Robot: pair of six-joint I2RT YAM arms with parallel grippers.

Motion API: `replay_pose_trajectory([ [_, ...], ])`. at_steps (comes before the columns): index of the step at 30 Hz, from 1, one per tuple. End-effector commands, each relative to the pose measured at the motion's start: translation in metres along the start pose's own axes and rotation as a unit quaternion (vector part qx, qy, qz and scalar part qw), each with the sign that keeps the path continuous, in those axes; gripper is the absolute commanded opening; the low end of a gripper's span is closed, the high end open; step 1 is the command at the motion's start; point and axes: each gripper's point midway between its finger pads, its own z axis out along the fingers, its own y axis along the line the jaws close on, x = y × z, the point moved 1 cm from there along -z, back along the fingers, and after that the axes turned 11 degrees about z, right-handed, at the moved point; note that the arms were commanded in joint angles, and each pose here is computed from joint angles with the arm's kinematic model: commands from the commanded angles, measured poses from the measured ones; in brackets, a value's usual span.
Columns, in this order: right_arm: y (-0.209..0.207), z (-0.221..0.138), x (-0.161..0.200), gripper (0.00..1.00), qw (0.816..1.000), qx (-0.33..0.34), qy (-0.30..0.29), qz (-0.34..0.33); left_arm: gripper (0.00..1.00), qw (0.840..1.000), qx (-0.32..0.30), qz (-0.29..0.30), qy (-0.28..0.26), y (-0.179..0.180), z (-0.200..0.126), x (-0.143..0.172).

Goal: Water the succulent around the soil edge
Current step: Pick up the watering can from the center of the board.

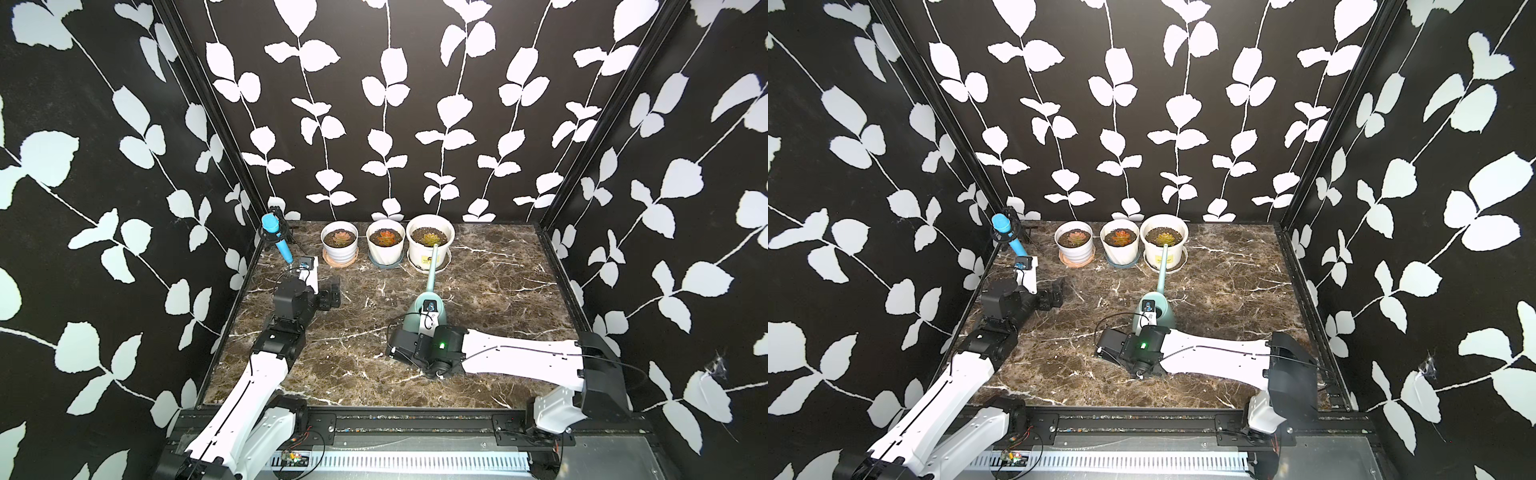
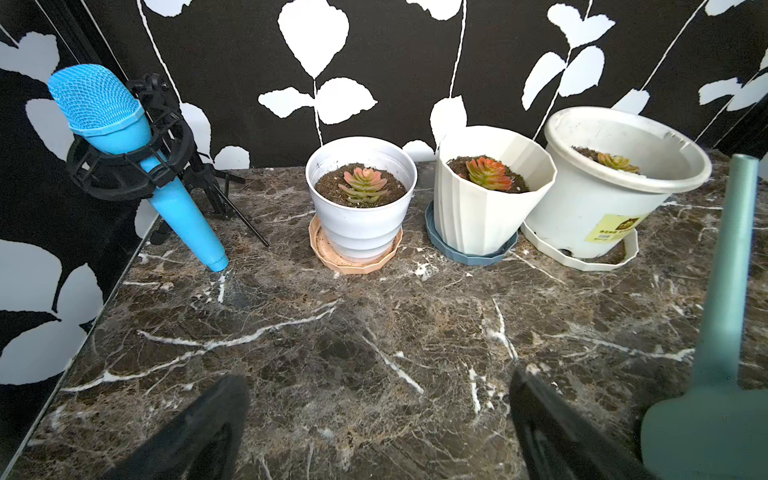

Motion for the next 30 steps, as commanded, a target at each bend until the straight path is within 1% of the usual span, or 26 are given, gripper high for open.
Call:
replay_pose_trajectory([
  [1,-0.002,0.007,-0.004,0.44,1.0,0.007,-0.014,0.005,0.99,1.0,0.009,0.006,-0.004,-0.005,0.001,0.001],
  [8,0.0,0.01,-0.009,0.42,1.0,0.0,-0.026,0.014,0.99,1.0,0.013,0.008,-0.003,-0.007,0.001,0.002],
  [17,-0.01,0.012,-0.008,0.37,0.999,0.022,-0.029,0.016,0.99,1.0,0.018,0.011,-0.002,-0.009,0.003,0.002],
  [23,-0.017,0.012,-0.01,0.28,0.999,0.036,-0.029,0.014,0.99,1.0,0.021,0.012,0.0,-0.011,0.003,0.003],
  [28,-0.022,0.01,-0.011,0.25,0.998,0.048,-0.027,-0.001,0.99,1.0,0.022,0.014,0.0,-0.012,0.003,0.003],
  [30,-0.024,0.012,-0.011,0.22,0.998,0.058,-0.024,-0.013,0.99,1.0,0.022,0.014,-0.001,-0.012,0.002,0.003],
])
